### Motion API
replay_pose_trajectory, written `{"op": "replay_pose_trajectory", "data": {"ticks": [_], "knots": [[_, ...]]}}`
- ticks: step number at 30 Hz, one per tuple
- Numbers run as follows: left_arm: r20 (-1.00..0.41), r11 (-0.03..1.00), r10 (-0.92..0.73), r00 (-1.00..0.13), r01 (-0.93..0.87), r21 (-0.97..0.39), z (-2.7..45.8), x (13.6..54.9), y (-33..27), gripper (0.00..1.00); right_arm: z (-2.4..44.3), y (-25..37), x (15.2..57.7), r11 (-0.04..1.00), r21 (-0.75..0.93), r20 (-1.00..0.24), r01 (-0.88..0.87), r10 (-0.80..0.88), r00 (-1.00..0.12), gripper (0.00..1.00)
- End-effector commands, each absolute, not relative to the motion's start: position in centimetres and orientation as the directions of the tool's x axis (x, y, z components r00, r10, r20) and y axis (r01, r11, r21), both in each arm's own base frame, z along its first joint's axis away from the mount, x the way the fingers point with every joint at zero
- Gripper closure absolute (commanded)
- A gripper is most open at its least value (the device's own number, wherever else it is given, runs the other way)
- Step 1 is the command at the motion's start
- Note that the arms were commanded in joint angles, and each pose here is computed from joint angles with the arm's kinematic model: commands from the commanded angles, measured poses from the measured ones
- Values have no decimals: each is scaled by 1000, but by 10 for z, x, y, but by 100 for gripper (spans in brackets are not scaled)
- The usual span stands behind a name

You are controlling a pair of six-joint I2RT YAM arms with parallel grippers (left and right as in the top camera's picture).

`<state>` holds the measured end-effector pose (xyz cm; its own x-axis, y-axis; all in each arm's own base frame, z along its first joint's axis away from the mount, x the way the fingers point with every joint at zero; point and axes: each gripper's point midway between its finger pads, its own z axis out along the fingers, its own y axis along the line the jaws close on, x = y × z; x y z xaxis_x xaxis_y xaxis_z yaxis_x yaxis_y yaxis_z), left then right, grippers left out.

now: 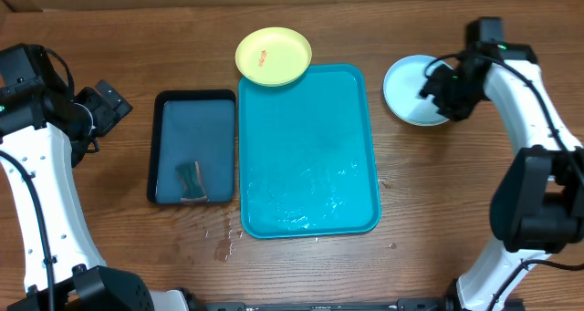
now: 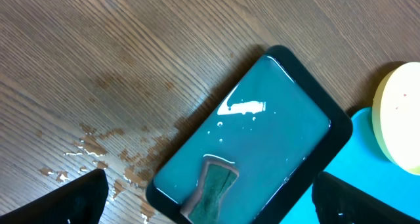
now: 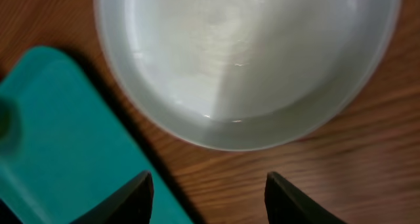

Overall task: Clean dirty plates on tray and stack at the side
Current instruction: 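Open the right gripper and raise it away from the stacked plates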

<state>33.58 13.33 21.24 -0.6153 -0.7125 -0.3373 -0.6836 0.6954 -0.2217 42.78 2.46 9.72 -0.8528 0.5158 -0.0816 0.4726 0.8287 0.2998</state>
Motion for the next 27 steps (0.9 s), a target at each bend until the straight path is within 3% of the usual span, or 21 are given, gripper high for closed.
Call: {"op": "replay_pose_trajectory", "data": {"ticks": [1,6,9,18,27], "knots": [[-352,687,-719,-599,-688,-234,220,337,134,0,156,51,457,866,359,-216,348,440,-872,44],[-352,687,-719,-599,-688,-234,220,337,134,0,216,99,475,876,428,-295,222,368,-882,43],[-352,687,-719,-599,-688,-234,220,337,134,0,230,128,484,869,463,-313,172,342,-886,42],[-352,687,-719,-599,-688,-234,220,337,134,0,171,207,497,890,444,-284,109,255,-924,36],[-352,687,-719,-599,-688,-234,220,337,134,0,121,249,513,866,469,-240,174,314,-918,36]]}}
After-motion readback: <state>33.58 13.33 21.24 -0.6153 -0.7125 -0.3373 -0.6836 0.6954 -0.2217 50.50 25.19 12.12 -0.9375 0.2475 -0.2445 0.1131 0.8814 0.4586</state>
